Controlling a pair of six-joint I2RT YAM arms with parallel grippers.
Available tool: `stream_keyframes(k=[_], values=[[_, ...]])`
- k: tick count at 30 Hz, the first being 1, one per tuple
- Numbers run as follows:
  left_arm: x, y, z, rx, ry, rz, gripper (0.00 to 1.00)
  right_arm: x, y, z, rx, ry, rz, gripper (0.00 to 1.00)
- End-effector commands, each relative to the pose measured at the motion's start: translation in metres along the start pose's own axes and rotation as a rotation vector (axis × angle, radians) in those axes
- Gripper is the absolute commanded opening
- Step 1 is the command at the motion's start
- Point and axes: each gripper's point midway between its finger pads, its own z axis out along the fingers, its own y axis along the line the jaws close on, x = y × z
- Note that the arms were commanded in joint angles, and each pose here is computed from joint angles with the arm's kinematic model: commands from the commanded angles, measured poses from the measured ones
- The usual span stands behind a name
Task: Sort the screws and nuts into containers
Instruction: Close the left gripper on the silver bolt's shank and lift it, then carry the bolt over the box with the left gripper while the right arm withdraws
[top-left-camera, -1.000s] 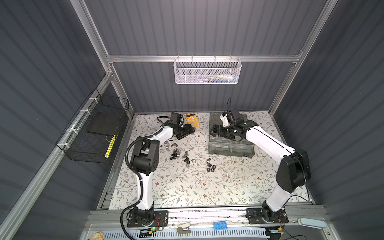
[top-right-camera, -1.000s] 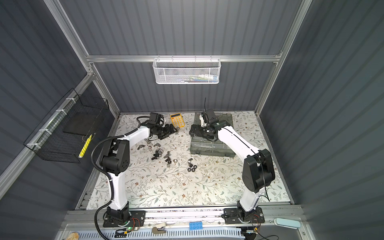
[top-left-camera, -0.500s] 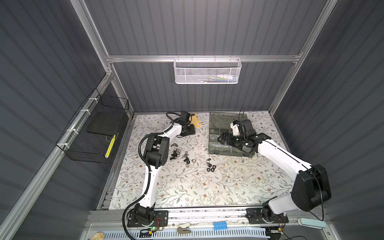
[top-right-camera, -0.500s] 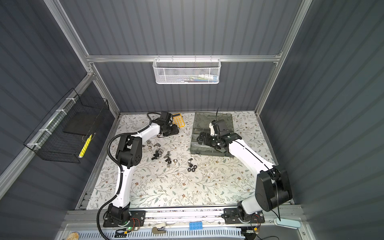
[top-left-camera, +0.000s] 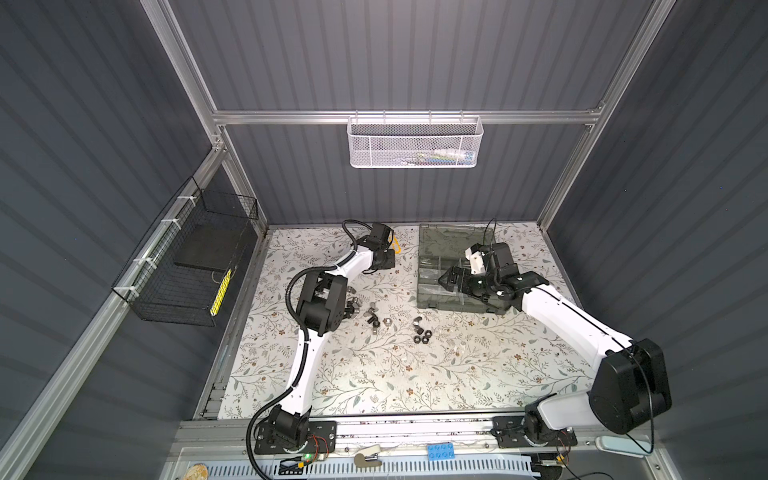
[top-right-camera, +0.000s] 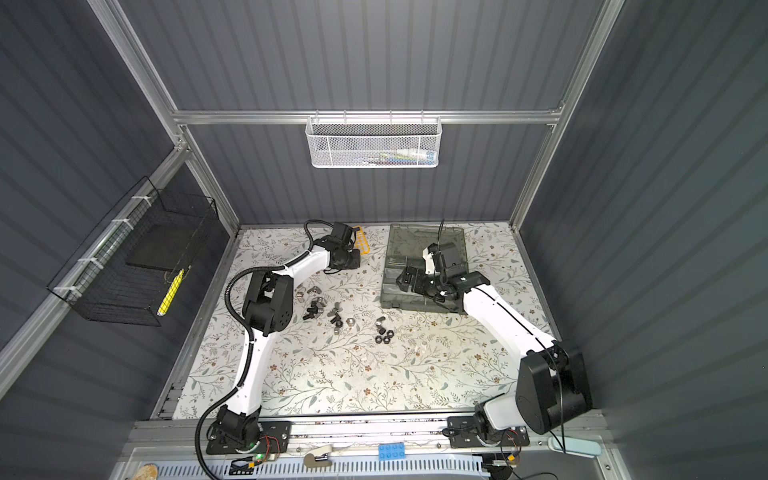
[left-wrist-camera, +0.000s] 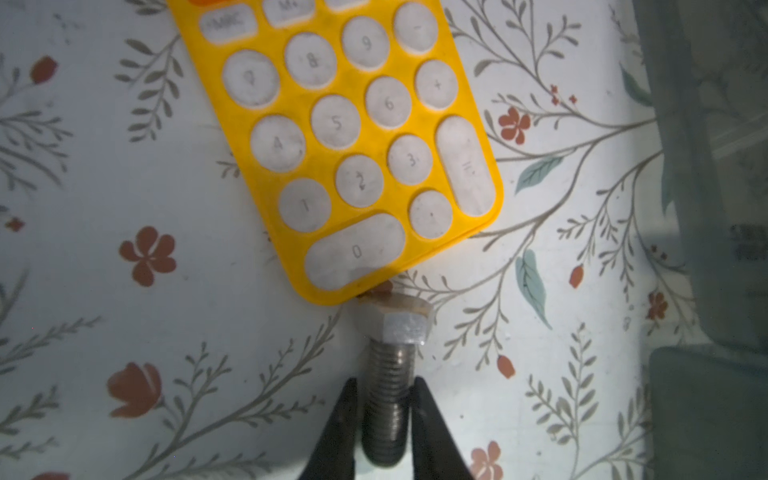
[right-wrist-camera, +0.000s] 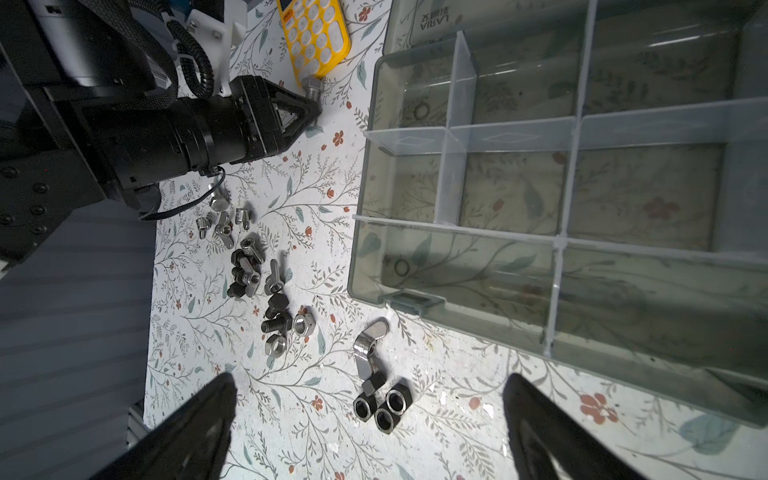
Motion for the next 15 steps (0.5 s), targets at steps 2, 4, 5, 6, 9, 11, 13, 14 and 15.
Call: stream_keyframes(k=[2, 4, 5, 6, 9, 11, 13, 14, 15], values=[[0.063, 0.019, 0.027, -0.065, 0.193, 0.019, 0.09, 0.000, -0.003, -0.008, -0.011, -0.012, 0.032, 0.99], [0.062, 0.016, 0.022, -0.049, 0.196, 0.023, 0.06, -0.004, -0.005, -0.013, -0.010, -0.027, 0.044, 0.99], [0.061, 0.014, 0.018, -0.043, 0.194, 0.022, 0.04, -0.006, -0.005, -0.015, -0.009, -0.036, 0.043, 0.99], [0.059, 0.013, 0.014, -0.037, 0.189, 0.020, 0.03, -0.008, -0.006, -0.017, -0.005, -0.046, 0.044, 0.99], [0.054, 0.008, -0.005, -0.017, 0.171, 0.017, 0.01, -0.008, -0.015, -0.022, 0.046, -0.046, 0.070, 0.99], [0.053, 0.006, -0.019, -0.007, 0.160, 0.010, 0.01, -0.010, -0.019, -0.025, 0.069, -0.054, 0.092, 0.99], [0.049, 0.000, -0.034, 0.028, 0.146, 0.004, 0.02, -0.018, -0.018, -0.033, 0.038, -0.064, 0.147, 0.99], [0.049, -0.004, -0.040, 0.046, 0.145, -0.004, 0.03, -0.021, -0.020, -0.037, 0.028, -0.071, 0.185, 0.99], [0.048, -0.007, -0.048, 0.063, 0.141, -0.012, 0.03, -0.022, -0.023, -0.040, 0.023, -0.079, 0.212, 0.99]])
